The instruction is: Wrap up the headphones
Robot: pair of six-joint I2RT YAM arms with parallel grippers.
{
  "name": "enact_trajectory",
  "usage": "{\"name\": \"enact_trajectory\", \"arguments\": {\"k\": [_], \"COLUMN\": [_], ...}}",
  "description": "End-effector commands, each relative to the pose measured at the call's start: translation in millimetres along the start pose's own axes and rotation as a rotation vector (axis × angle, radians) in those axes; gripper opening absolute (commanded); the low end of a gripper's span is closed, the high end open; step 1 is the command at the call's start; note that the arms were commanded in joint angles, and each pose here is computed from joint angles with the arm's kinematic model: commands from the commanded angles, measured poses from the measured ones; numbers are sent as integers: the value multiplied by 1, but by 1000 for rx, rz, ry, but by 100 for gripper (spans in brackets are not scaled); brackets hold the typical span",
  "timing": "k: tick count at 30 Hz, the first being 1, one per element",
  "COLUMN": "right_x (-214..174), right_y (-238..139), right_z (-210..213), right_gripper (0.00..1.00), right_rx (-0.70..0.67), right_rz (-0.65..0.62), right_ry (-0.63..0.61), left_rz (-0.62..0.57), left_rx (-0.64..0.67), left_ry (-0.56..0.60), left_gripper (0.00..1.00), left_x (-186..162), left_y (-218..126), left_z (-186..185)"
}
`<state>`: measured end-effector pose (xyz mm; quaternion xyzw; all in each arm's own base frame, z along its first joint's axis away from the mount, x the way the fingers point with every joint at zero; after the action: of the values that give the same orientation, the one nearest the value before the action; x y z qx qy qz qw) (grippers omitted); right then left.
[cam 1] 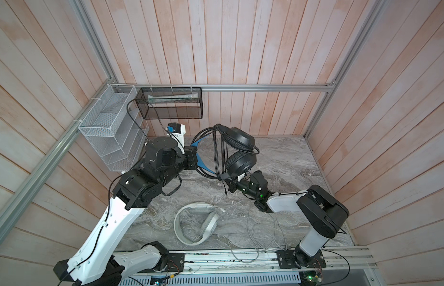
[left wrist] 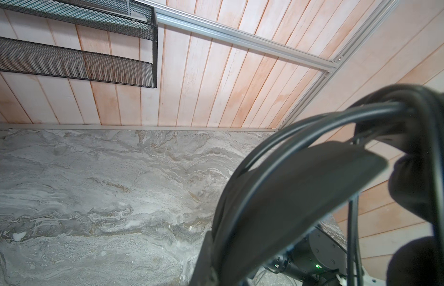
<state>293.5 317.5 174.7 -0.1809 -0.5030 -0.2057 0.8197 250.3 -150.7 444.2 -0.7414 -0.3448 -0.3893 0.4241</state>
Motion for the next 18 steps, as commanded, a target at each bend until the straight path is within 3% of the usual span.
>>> {"name": "enact_trajectory", "arguments": {"k": [1, 12, 18], "right_x": [-4, -33, -29], "right_y": [-10, -35, -46], "right_z": [4, 35, 63], "right_gripper": [0, 0, 0], "right_rx": [-2, 7, 11], "right_rz": [8, 122, 157], "right_ry": [-18, -134, -228], "left_rz": [-115, -112, -115], "left_rx": [-72, 33, 116], "left_ry": [-74, -164, -179], "left_gripper": [0, 0, 0], "left_x": [28, 30, 30], "left_y": [0, 37, 54], "left_z": [-7, 43, 68]}}
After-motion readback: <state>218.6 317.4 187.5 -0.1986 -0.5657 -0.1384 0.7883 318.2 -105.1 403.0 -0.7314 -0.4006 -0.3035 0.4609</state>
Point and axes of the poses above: each gripper's point midway between its finger pads, its own y axis out along the fingers, its own z axis along the line the jaws close on, x = y × z, the point moved 4 cm from there along -y, back along the fingers, and after that the axes turned 1 degree about -y, right-handed, at the moved point
